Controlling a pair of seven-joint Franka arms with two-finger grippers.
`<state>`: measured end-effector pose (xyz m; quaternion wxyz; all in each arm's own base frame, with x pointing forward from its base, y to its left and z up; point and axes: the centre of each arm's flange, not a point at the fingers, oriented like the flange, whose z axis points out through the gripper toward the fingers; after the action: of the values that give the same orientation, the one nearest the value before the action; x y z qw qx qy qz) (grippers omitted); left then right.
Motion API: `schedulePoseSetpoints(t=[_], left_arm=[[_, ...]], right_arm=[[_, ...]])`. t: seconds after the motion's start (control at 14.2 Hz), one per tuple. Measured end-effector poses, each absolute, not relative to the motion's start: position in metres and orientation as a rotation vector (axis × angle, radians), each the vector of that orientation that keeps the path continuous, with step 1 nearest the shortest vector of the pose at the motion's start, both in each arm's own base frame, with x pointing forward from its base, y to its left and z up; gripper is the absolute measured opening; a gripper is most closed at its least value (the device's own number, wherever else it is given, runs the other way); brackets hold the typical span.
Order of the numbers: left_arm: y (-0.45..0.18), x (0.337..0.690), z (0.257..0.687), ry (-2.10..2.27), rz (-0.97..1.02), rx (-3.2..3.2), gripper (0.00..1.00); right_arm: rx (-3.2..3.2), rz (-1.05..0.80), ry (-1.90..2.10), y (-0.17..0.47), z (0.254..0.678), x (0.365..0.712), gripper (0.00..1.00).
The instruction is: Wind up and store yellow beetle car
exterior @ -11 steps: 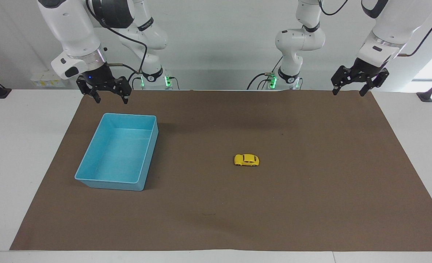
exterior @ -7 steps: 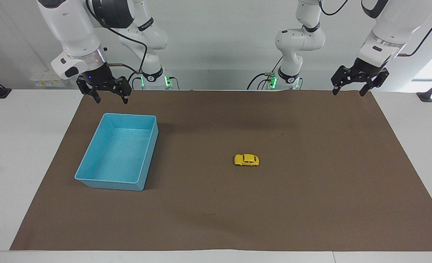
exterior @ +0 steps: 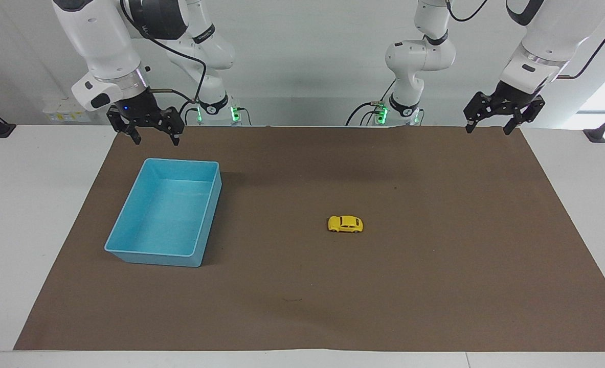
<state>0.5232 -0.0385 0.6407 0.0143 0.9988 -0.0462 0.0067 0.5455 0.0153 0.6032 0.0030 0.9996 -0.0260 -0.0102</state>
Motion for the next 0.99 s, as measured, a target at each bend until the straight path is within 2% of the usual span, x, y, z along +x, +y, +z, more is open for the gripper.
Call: schedulePoseSetpoints(t=[0.99], left_arm=[[-0.0325,0.5236,0.6405,-0.126,0.021,3.11,1.0]], right_arm=[[3.134,-0.032,-0.082,0.0153,0.6032,0.5455,1.0]])
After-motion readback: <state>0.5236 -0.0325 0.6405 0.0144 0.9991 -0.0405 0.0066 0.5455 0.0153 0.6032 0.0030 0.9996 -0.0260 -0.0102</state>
